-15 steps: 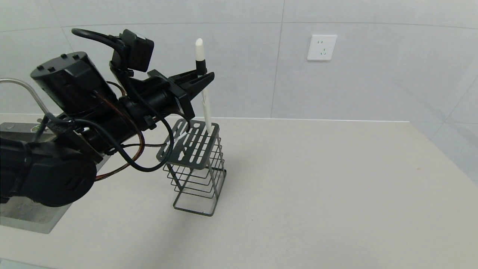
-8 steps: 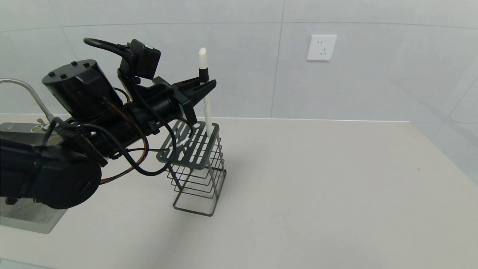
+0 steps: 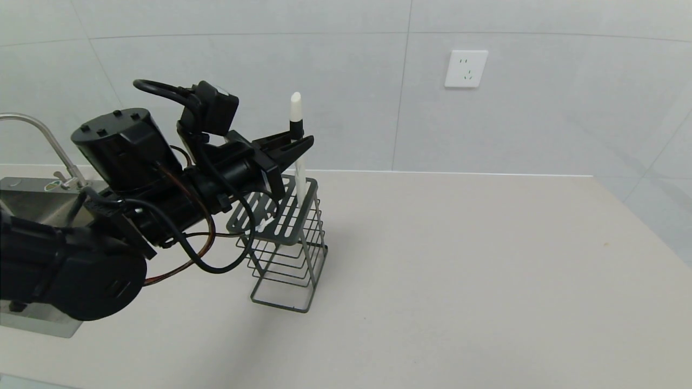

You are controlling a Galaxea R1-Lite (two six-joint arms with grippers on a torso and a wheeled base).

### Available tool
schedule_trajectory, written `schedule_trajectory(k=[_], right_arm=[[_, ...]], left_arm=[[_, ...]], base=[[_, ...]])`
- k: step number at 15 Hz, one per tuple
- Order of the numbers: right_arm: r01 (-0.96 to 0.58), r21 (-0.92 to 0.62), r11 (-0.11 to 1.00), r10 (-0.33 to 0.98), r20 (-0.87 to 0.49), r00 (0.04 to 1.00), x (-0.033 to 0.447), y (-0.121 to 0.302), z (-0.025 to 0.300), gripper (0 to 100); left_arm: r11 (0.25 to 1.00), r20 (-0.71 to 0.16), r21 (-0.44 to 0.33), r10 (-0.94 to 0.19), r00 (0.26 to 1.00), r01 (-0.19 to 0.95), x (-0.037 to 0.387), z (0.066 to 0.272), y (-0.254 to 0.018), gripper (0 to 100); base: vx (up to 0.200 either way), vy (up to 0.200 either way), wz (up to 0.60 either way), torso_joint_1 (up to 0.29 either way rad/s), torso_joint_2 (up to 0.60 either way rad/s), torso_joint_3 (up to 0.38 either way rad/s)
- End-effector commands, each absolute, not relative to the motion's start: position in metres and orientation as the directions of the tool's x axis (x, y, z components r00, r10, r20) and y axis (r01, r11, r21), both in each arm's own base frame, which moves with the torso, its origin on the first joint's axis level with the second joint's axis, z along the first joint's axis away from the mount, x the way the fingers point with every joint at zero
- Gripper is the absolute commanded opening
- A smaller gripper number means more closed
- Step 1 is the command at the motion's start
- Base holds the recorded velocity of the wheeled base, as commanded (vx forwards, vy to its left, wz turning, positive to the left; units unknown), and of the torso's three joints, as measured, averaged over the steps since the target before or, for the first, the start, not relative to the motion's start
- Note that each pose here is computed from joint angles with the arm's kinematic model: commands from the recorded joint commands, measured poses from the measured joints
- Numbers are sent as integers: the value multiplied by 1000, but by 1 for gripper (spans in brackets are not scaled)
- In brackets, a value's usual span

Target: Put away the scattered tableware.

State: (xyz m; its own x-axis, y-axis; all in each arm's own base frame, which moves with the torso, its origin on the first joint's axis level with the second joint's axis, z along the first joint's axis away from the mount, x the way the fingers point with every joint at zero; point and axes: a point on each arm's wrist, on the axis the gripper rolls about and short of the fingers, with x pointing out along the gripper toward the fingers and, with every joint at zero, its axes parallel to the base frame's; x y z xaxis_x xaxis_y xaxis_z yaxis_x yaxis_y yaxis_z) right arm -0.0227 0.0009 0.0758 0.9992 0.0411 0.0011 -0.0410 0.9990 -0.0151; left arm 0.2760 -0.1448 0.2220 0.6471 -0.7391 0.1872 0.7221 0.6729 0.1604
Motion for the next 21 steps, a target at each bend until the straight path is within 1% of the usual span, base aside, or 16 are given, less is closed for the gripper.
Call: schedule_trajectory(k=[1, 11, 16, 21], right_arm=[[-41, -15, 999, 41, 0, 999, -23, 1, 76, 100], [-41, -15, 999, 41, 0, 999, -23, 1, 76, 100], [-41, -15, 999, 41, 0, 999, -23, 1, 76, 100], [-41, -15, 999, 41, 0, 999, -23, 1, 76, 100]], left_arm=[[672, 172, 153, -740, 650, 724, 274, 217, -144, 0], [668, 111, 121, -744, 659, 734, 283, 196, -149, 0], [666, 113, 121, -746, 656, 736, 285, 193, -151, 0], [666, 95, 113, -746, 659, 737, 283, 188, -150, 0]], base=[[0, 0, 0, 0, 0, 0], [0, 0, 0, 0, 0, 0], [0, 0, 0, 0, 0, 0], [0, 0, 0, 0, 0, 0]])
